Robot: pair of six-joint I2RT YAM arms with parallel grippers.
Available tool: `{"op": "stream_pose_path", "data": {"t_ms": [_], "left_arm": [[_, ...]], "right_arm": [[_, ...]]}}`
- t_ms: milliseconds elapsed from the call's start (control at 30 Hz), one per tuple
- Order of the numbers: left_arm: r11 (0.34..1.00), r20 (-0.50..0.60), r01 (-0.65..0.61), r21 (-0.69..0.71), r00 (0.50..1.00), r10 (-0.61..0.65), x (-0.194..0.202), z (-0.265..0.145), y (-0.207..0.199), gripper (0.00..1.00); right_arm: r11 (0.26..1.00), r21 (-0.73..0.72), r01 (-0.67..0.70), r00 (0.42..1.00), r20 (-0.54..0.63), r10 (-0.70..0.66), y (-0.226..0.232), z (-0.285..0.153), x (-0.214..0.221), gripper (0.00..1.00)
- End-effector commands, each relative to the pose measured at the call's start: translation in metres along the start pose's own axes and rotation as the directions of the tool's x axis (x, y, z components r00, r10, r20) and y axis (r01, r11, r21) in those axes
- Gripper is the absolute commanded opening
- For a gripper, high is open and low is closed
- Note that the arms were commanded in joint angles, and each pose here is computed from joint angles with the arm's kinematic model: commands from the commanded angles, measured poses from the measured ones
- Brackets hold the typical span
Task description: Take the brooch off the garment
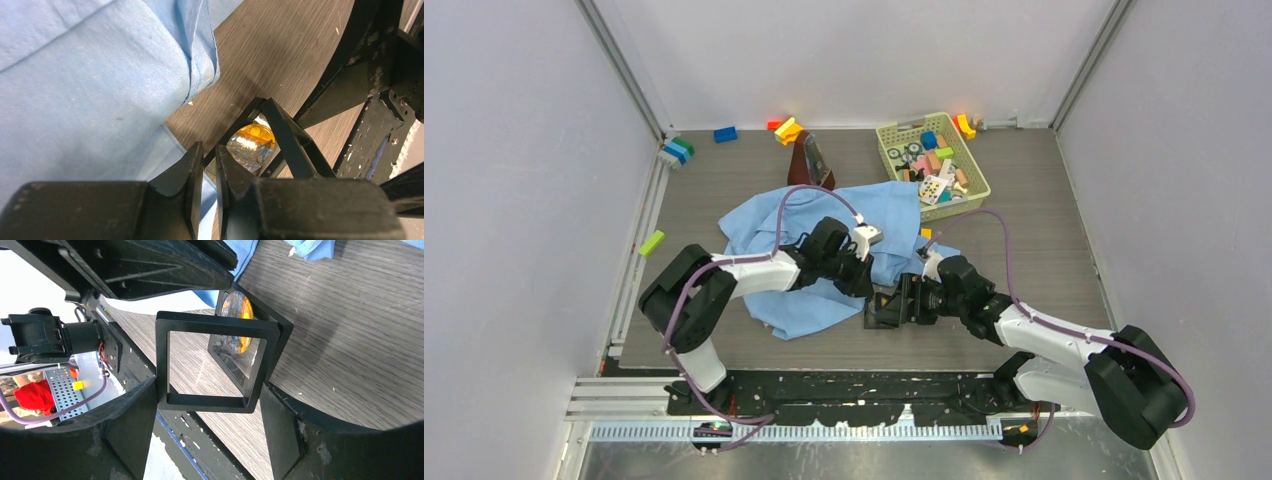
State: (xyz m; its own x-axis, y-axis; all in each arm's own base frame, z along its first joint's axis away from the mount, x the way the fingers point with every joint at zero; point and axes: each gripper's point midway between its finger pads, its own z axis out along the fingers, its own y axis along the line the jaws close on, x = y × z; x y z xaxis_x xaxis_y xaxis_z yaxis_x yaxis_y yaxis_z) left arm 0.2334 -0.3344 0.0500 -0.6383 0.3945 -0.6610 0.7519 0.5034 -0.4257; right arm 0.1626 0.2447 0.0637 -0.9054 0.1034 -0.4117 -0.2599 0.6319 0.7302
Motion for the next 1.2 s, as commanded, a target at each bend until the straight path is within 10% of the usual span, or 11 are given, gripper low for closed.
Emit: {"op": "stream_pose_path", "data": {"t_ms": [0,733,1167], "left_arm": [[0.996,0.043,-0.014,0.089,0.999,0.01,-0.016,0.008,-0.013,0.17],[0.981,-0.01,-0.01,0.192,1.0,0.012,0.003,0.002,-0.03,0.16],[1.0,0.035,0.011,0.029,0.999,-0.012,-0.007,-0.032,0.0,0.16]], "right_arm": [[0.998,-0.049,0.043,0.998,0.047,-0.041,0.012,0.0,-0.012,0.38],[1.0,0.009,0.019,0.999,0.044,-0.02,0.0,0.006,-0.014,0.36],[0.962,0.263,-0.078,0.995,0.074,0.061,-0.036,-0.009,-0.016,0.35]]}}
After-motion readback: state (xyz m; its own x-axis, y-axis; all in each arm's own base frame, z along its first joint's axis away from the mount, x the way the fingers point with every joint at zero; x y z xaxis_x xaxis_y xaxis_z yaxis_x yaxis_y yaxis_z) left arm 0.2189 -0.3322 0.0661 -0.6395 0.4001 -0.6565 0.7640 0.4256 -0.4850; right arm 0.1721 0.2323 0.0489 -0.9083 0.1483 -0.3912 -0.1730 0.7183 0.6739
